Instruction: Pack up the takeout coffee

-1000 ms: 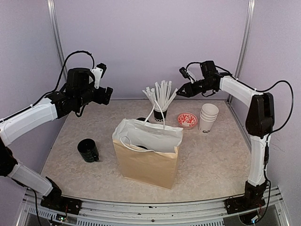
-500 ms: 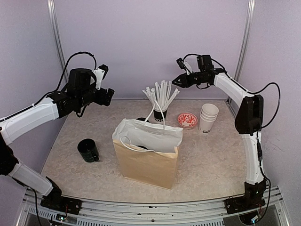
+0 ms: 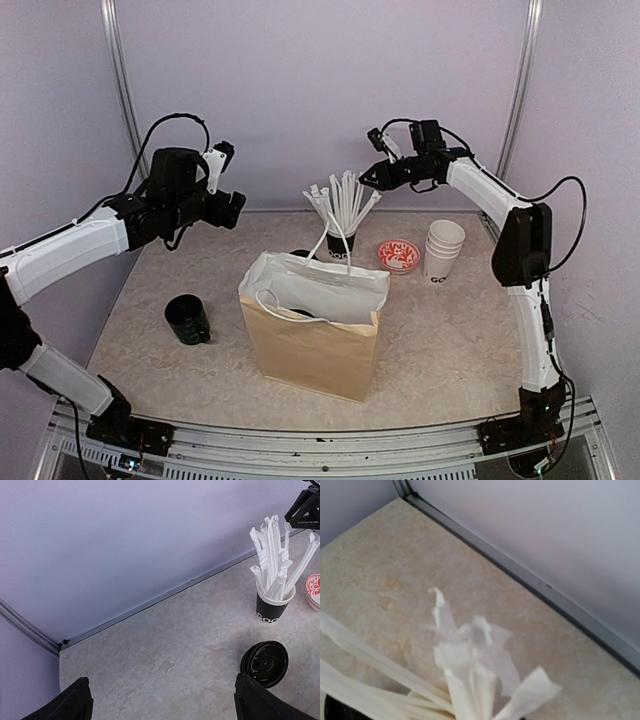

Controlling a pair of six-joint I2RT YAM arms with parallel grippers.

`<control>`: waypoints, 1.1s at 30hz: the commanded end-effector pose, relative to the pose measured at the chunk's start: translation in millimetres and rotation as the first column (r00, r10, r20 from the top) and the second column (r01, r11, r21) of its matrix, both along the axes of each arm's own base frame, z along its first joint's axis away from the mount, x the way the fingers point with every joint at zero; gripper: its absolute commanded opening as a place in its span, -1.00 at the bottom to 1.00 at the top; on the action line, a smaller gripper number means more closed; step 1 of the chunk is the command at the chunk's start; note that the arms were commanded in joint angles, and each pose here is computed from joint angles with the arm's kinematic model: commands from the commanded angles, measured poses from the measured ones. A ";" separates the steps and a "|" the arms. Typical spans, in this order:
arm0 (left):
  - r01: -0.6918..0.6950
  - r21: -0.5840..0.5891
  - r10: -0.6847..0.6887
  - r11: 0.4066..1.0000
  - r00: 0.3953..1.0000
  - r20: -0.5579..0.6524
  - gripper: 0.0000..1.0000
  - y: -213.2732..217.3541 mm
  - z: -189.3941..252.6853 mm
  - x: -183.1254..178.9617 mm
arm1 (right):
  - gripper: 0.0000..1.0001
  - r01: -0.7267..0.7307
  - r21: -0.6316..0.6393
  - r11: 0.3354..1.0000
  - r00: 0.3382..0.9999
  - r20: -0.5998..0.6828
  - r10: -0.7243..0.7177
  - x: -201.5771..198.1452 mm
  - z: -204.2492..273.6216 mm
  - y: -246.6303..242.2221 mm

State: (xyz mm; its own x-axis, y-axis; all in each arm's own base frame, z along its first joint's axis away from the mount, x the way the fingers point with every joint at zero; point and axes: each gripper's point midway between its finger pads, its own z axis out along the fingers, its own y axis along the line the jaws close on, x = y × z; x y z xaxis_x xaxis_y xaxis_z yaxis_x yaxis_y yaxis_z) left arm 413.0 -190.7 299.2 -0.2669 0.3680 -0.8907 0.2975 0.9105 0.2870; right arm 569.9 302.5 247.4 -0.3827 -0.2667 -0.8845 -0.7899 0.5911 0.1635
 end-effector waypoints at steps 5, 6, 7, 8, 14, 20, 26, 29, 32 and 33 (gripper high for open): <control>0.009 -0.011 -0.009 1.000 1.000 0.010 0.92 -1.8 8.4 3.8 | -0.43 0.034 -0.008 0.999 0.999 0.014 -0.034 10.1 -6.3 9.7; 0.011 -0.012 -0.010 1.000 1.000 0.010 0.92 -2.1 8.4 3.9 | -0.44 0.037 -0.012 0.999 0.999 0.016 -0.037 10.3 -7.3 10.3; 0.010 -0.013 -0.010 1.000 1.000 0.008 0.91 -2.1 7.9 3.8 | -0.45 0.040 -0.017 0.999 0.999 0.016 -0.039 10.4 -8.3 10.6; 0.012 -0.013 -0.012 1.000 1.000 0.009 0.91 -2.3 8.1 3.7 | -0.47 0.042 -0.021 0.999 0.999 0.013 -0.042 10.5 -10.3 11.0; 0.014 -0.011 -0.014 1.000 1.000 0.008 0.92 -2.4 8.6 3.3 | -0.79 0.034 -0.015 0.999 0.999 0.004 -0.034 7.0 -9.2 14.0; 0.015 -0.008 -0.015 1.000 1.000 0.007 0.92 -2.3 8.3 3.2 | -1.00 0.017 0.006 1.000 0.999 0.042 -0.018 -6.6 22.7 16.7; 0.020 -0.006 -0.020 1.000 1.000 0.003 0.91 -3.3 6.7 3.3 | -1.00 0.002 0.017 1.000 0.994 0.105 -0.004 -28.7 63.7 19.0; 0.022 -0.004 -0.022 1.000 1.000 0.001 0.91 -3.6 6.3 3.3 | -1.00 -0.001 0.018 1.000 0.989 0.150 -0.002 -39.2 86.5 18.4; 0.021 -0.001 -0.021 1.000 1.000 -0.001 0.92 -3.4 5.0 3.5 | -1.00 0.002 0.024 1.000 0.978 0.206 -0.007 -52.4 118.0 13.8; 0.020 0.000 -0.020 1.000 1.000 -0.001 0.92 -3.2 4.6 3.6 | -1.00 0.004 0.027 1.000 0.973 0.229 -0.010 -57.7 130.3 11.2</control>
State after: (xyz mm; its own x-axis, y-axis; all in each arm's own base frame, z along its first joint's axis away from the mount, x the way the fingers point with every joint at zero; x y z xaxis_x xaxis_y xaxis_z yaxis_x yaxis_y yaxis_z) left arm 411.6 -192.8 294.6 -0.2784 0.3774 -0.8832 0.3162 0.9043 0.2868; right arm 538.4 321.3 306.1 -0.3019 -0.2650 -0.9158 -0.7984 0.5953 0.0909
